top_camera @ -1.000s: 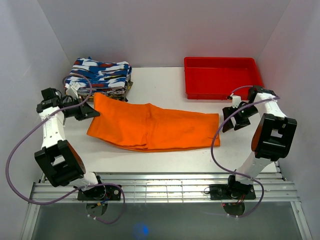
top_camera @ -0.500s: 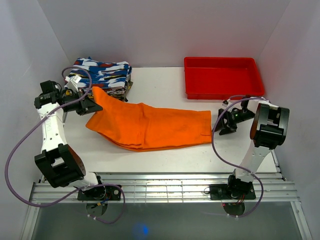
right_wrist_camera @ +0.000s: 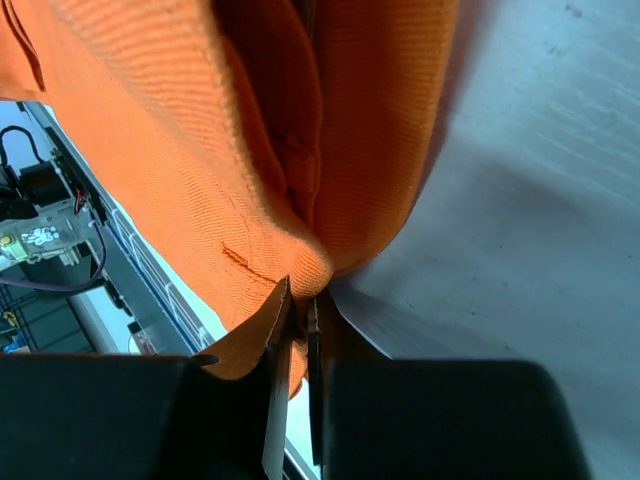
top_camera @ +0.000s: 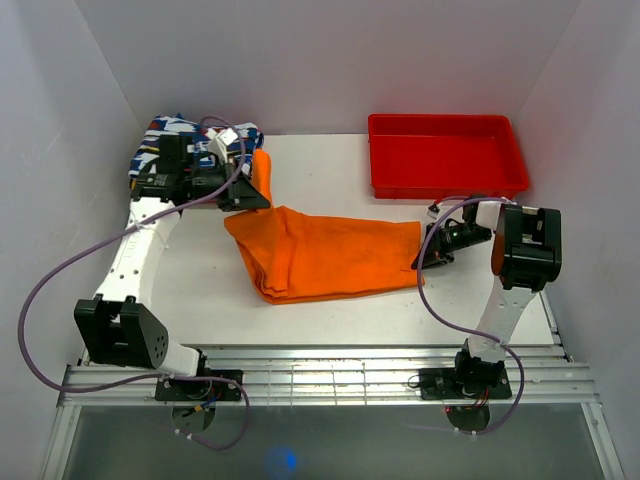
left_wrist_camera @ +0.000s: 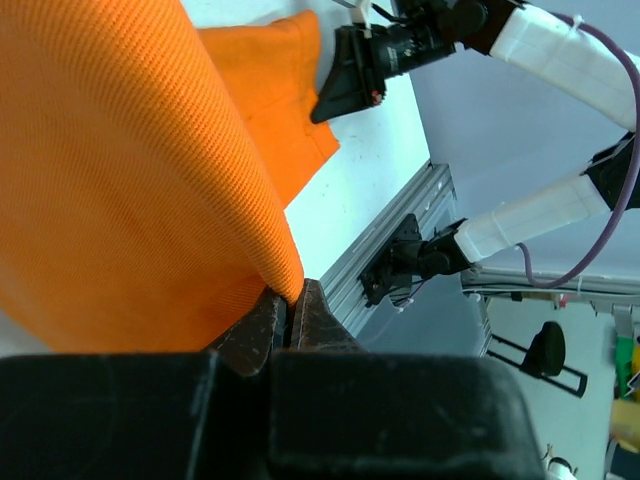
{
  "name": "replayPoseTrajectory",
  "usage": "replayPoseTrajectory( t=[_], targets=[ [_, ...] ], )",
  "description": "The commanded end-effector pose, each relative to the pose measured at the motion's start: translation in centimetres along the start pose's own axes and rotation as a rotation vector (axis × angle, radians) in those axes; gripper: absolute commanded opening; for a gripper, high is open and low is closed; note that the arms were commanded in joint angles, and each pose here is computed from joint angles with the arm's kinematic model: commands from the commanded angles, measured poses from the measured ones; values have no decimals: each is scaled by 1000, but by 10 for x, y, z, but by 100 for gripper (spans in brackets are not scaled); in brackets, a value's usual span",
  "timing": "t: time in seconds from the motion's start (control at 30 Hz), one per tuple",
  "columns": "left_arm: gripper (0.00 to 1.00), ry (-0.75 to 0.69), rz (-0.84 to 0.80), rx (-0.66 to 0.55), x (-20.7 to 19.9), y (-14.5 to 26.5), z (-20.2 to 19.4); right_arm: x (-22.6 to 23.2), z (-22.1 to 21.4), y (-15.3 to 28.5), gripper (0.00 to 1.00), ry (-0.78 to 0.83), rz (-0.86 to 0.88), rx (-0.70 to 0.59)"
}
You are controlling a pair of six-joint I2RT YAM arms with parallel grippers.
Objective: Fold and stack the trousers
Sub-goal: Fold the trousers
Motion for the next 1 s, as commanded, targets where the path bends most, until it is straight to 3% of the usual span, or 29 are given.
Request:
replayPoseTrajectory(
  t=[0.0,0.2,0.57,0.97],
  targets=[
    [0,-38,-47,-55,-42,-24,-3,1,2,-7,8,28,19,-16],
    [0,-55,-30,-12,-69,-90,-19,5,1,-8,8,32,35,-20],
    [0,21,-14,137,-67,-209,-58,10,2,-11,8,44,68,-24],
    [0,61,119,169,-65,-275,-87,14,1,-18,8,40,101,-19]
  ],
)
Point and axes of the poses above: each gripper's point midway between its finger pads, its own y axis back along the fingers, its own x axis along the line the jaws close on, z = x × y, the point moved 9 cm from there along y, back along the fingers, and after that the axes turned 13 degrees about y, right-handed, at the moved point
